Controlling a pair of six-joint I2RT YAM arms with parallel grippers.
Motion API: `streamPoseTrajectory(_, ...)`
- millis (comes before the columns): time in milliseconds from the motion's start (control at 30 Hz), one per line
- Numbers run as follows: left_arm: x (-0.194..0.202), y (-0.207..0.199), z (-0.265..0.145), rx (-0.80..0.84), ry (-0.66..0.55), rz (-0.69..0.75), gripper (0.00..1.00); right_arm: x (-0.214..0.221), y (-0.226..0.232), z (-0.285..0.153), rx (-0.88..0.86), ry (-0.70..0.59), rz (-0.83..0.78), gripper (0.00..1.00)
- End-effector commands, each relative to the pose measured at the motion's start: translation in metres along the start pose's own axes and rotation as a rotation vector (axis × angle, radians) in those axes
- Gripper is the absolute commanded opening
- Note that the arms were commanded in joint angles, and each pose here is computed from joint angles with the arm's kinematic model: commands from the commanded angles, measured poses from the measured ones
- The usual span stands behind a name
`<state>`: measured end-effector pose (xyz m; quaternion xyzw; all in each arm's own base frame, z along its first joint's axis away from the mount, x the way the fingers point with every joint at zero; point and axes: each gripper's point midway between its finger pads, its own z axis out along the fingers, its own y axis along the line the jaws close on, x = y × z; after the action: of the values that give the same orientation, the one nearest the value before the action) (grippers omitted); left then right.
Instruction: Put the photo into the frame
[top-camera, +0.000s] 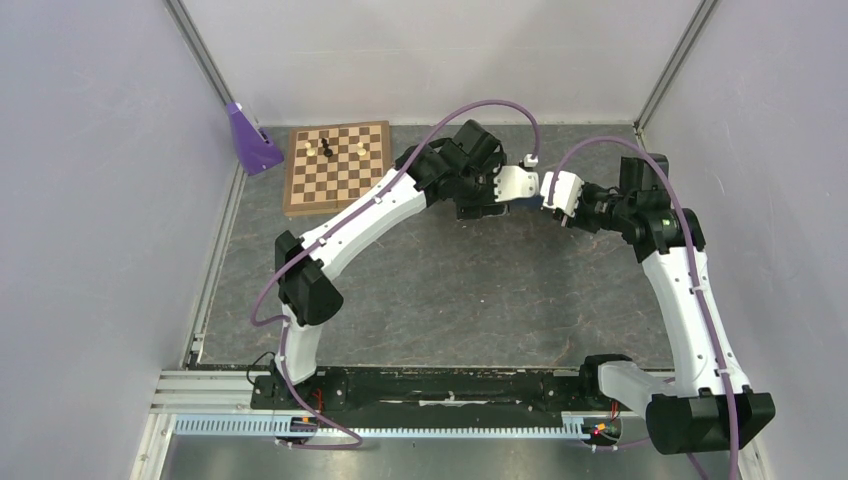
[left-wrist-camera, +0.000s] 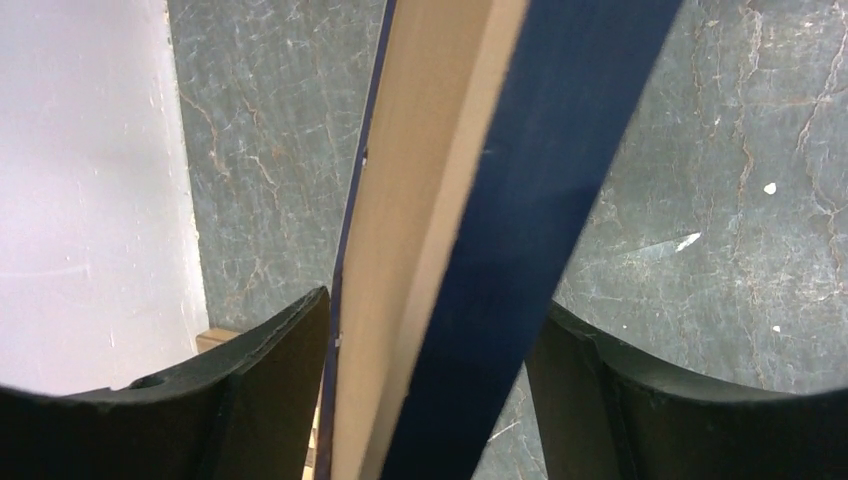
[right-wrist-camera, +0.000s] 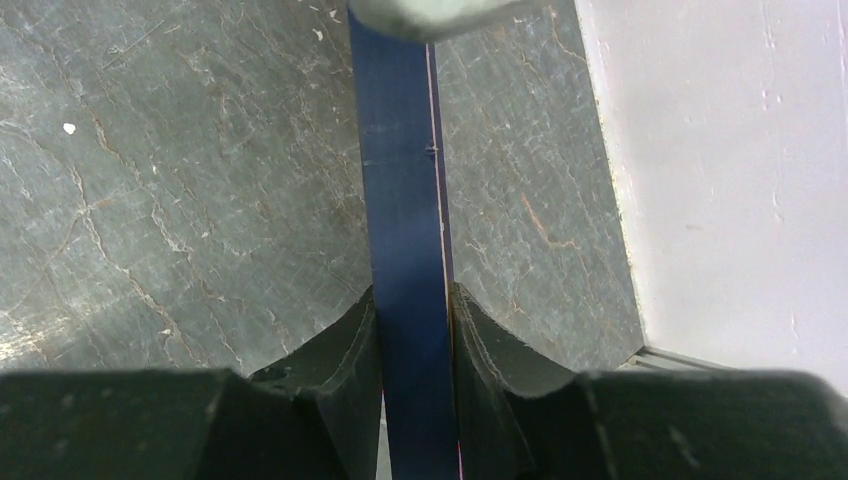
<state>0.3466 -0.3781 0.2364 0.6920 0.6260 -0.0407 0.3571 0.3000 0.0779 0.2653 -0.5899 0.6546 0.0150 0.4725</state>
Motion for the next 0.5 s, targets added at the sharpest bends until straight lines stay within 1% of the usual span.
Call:
streamPoseTrajectory(0,-0.005,0.006,0.006,-0.021,-0.040,0.023,0.71,-0.028,-0.022,-0.011,0.063,-0.083,0.012,0.01)
streamPoseTrajectory(100,-0.005,0.005,0.005,-0.018,-0.043,0.014,0.56,-0.027,-0.026,-0.013,0.077,-0.073,0.019,0.01)
streamPoseTrajectory(133,-0.007,0.006,0.002,-0.018,-0.051,0.013,0.50,-0.026,-0.028,-0.013,0.085,-0.067,0.026,0.01)
streamPoseTrajectory(367,-0.019,0.007,-0.025,-0.004,-0.082,0.013,0.16,-0.027,-0.039,-0.020,0.152,-0.054,0.078,0.04)
streamPoseTrajectory(433,-0.021,0.005,-0.032,0.001,-0.085,0.016,0.02,-0.030,-0.042,-0.024,0.174,-0.058,0.097,0.06)
streamPoseTrajectory(467,-0.021,0.005,-0.035,0.004,-0.086,0.016,0.02,-0.031,-0.043,-0.026,0.183,-0.058,0.102,0.07)
